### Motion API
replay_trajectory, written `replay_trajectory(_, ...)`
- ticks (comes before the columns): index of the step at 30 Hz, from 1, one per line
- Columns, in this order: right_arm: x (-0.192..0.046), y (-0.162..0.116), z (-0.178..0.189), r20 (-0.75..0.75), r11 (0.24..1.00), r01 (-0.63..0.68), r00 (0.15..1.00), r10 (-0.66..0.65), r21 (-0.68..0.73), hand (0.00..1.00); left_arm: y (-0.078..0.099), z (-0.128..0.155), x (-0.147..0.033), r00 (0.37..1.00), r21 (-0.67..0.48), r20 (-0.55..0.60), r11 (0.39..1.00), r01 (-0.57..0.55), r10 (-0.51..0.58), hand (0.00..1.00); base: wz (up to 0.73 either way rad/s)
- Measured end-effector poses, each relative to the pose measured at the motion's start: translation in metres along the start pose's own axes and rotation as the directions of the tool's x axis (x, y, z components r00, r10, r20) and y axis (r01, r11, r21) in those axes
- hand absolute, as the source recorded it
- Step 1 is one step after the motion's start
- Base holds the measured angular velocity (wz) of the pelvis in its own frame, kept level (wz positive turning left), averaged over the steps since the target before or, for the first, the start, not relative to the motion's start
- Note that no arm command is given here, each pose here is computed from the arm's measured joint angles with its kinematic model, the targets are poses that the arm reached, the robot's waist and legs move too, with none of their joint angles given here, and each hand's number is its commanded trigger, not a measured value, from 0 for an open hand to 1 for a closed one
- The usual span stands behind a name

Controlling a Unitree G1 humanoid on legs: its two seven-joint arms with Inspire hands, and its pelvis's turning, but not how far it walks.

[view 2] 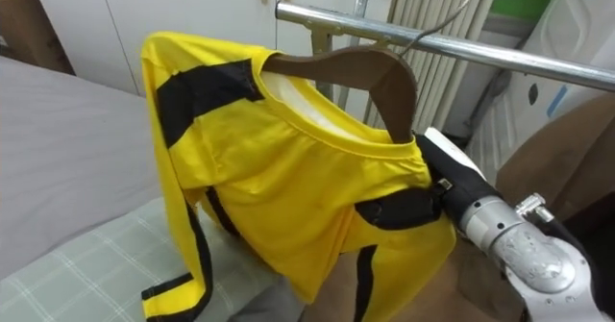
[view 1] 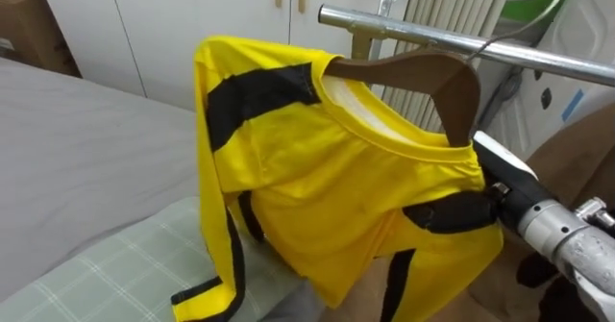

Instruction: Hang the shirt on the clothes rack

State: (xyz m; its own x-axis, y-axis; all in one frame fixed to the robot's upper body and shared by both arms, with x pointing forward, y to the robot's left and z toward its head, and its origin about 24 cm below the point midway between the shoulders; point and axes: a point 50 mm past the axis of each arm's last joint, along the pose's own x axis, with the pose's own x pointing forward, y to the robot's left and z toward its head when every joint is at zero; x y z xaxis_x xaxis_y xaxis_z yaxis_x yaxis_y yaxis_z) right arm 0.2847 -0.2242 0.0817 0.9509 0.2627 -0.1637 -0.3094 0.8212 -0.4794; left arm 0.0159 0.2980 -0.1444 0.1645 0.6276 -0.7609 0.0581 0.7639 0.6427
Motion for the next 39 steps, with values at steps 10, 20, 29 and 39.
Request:
replay_trajectory(10,-0.001,-0.011,-0.025,-0.112,0.999,0.052,0.992,-0.051,0.003,1.0,0.0,0.0,0.0,1.0,0.008,0.003,1.0,0.006,-0.006,0.0,0.02)
replay_trajectory(20,-0.009,-0.011,-0.068,-0.284,0.995,0.055,0.958,-0.031,0.079,1.0,0.004,0.0,0.002,1.0,0.016,0.002,1.0,0.025,-0.025,0.0,0.01)
replay_trajectory(29,-0.017,-0.027,-0.091,-0.381,0.987,0.083,0.924,-0.023,0.14,1.0,0.007,-0.003,0.003,1.0,-0.016,-0.016,1.0,0.024,-0.025,0.0,0.0)
replay_trajectory(39,-0.012,-0.033,-0.094,-0.395,0.984,0.054,0.919,0.018,0.172,1.0,0.012,-0.005,0.004,0.999,-0.006,-0.017,0.999,0.033,-0.033,0.0,0.0)
